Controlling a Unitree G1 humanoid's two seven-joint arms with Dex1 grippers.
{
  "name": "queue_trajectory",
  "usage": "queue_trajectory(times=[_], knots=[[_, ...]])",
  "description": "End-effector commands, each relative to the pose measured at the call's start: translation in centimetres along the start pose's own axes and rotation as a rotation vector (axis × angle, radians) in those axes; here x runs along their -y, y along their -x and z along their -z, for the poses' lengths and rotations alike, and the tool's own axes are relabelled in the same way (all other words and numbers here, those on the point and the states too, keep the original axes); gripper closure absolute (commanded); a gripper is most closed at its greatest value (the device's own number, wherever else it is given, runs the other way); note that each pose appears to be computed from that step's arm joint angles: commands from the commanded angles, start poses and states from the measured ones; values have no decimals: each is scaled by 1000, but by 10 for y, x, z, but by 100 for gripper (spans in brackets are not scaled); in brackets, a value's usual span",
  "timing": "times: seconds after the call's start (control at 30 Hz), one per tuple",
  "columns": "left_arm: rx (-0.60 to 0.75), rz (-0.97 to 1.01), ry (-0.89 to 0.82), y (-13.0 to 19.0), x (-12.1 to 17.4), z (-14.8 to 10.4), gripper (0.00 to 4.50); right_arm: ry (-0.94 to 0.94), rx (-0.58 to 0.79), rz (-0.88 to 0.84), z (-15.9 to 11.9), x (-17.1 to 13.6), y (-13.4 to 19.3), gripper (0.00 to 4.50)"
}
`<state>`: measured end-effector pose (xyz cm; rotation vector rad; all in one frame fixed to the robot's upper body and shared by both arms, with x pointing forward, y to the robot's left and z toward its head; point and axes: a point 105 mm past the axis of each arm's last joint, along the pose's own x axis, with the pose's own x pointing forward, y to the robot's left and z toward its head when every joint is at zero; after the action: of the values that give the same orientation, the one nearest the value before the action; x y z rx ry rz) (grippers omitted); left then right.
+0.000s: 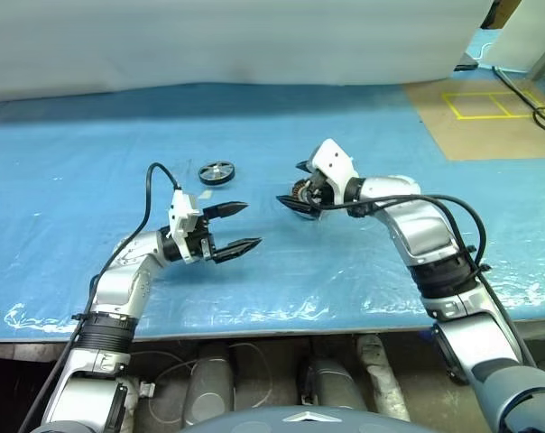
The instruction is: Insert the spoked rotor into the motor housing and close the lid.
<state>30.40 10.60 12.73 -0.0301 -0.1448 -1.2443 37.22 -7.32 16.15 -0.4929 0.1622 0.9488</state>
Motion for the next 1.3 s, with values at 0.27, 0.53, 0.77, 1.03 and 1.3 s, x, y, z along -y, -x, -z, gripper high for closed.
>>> queue_trajectory(times=[0.27, 0.53, 0.77, 1.03, 1.3], knots=[[46, -44, -30, -5, 6, -3, 0, 60, -286, -87, 18, 21, 6, 3], [50, -70, -25, -7, 13, 2, 0, 120, -359, -176, 38, 19, 3, 3], [39, -77, -34, -8, 20, 10, 0, 110, -405, -186, 52, 17, -1, 3], [41, -84, -39, -15, 22, 10, 0, 94, -467, -243, 66, 6, -1, 3], [43, -72, -48, -21, 27, 4, 0, 182, -465, -341, 73, -19, -5, 93]])
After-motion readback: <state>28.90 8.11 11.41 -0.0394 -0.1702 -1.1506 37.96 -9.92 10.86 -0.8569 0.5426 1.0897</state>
